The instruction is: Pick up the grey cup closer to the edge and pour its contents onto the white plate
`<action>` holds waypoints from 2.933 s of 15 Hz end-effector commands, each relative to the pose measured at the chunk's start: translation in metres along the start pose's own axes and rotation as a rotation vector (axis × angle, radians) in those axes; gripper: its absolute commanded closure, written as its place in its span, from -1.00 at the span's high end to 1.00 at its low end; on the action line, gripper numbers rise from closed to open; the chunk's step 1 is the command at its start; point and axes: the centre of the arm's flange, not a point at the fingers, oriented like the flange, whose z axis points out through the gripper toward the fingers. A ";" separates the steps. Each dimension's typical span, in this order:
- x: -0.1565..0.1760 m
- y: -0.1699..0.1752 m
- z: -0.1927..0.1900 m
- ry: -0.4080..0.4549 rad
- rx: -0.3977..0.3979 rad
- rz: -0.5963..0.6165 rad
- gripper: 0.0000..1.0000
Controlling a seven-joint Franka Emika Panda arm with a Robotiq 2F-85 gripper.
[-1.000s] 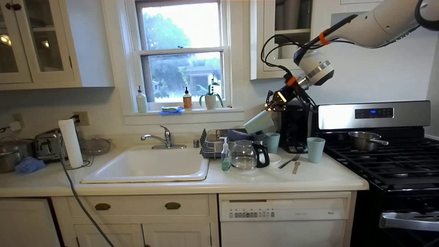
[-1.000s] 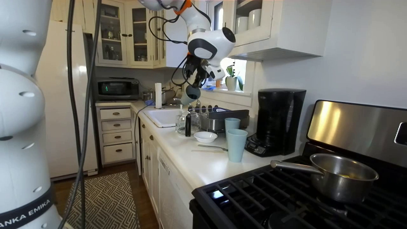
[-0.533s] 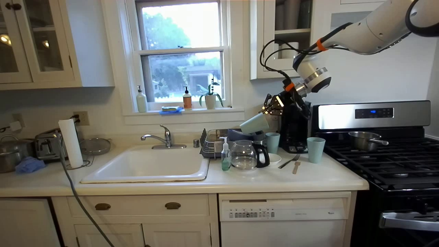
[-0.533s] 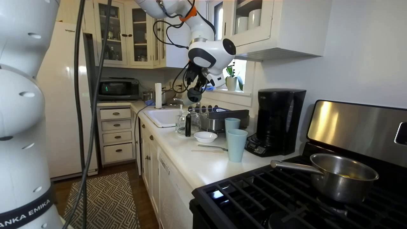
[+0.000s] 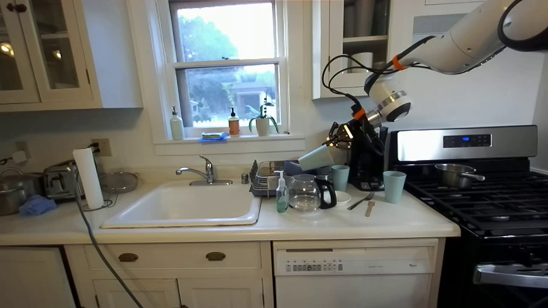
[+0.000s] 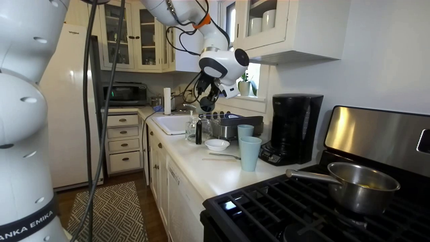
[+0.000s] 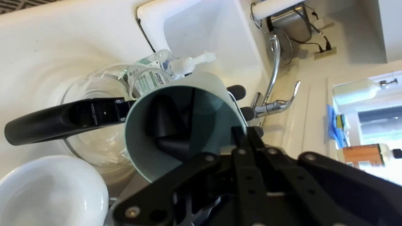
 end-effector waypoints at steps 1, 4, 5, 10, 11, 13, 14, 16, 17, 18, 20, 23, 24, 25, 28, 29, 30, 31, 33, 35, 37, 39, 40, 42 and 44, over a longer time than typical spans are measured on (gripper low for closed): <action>0.019 0.009 0.012 0.015 0.132 0.042 -0.98; 0.031 0.015 0.010 0.014 0.226 0.102 -0.98; 0.034 0.018 0.008 0.000 0.251 0.130 -0.98; 0.050 0.034 0.005 -0.012 0.347 0.216 -0.98; 0.052 0.038 0.007 -0.016 0.352 0.224 -0.98; 0.055 0.046 0.011 -0.038 0.367 0.251 -0.98; 0.057 0.049 0.013 -0.048 0.370 0.255 -0.98; 0.060 0.057 0.019 -0.057 0.385 0.267 -0.98; 0.063 0.060 0.021 -0.057 0.400 0.269 -0.98; 0.065 0.063 0.023 -0.062 0.415 0.278 -0.98; 0.070 0.069 0.027 -0.065 0.445 0.293 -0.98; 0.076 0.078 0.032 -0.078 0.504 0.308 -0.98; 0.079 0.081 0.033 -0.088 0.520 0.319 -0.98; 0.080 0.084 0.034 -0.097 0.533 0.324 -0.98; 0.085 0.091 0.038 -0.138 0.566 0.363 -0.98; 0.086 0.093 0.039 -0.147 0.578 0.372 -0.98; 0.086 0.094 0.040 -0.151 0.591 0.382 -0.98; 0.087 0.095 0.041 -0.150 0.605 0.377 -0.98; 0.087 0.096 0.043 -0.157 0.621 0.382 -0.98; 0.087 0.097 0.045 -0.162 0.632 0.384 -0.98; 0.087 0.096 0.046 -0.170 0.652 0.398 -0.98; 0.087 0.096 0.047 -0.176 0.664 0.394 -0.98; 0.087 0.097 0.047 -0.178 0.666 0.393 -0.98; 0.087 0.102 0.051 -0.178 0.650 0.382 -0.98; 0.089 0.102 0.051 -0.176 0.657 0.390 -0.98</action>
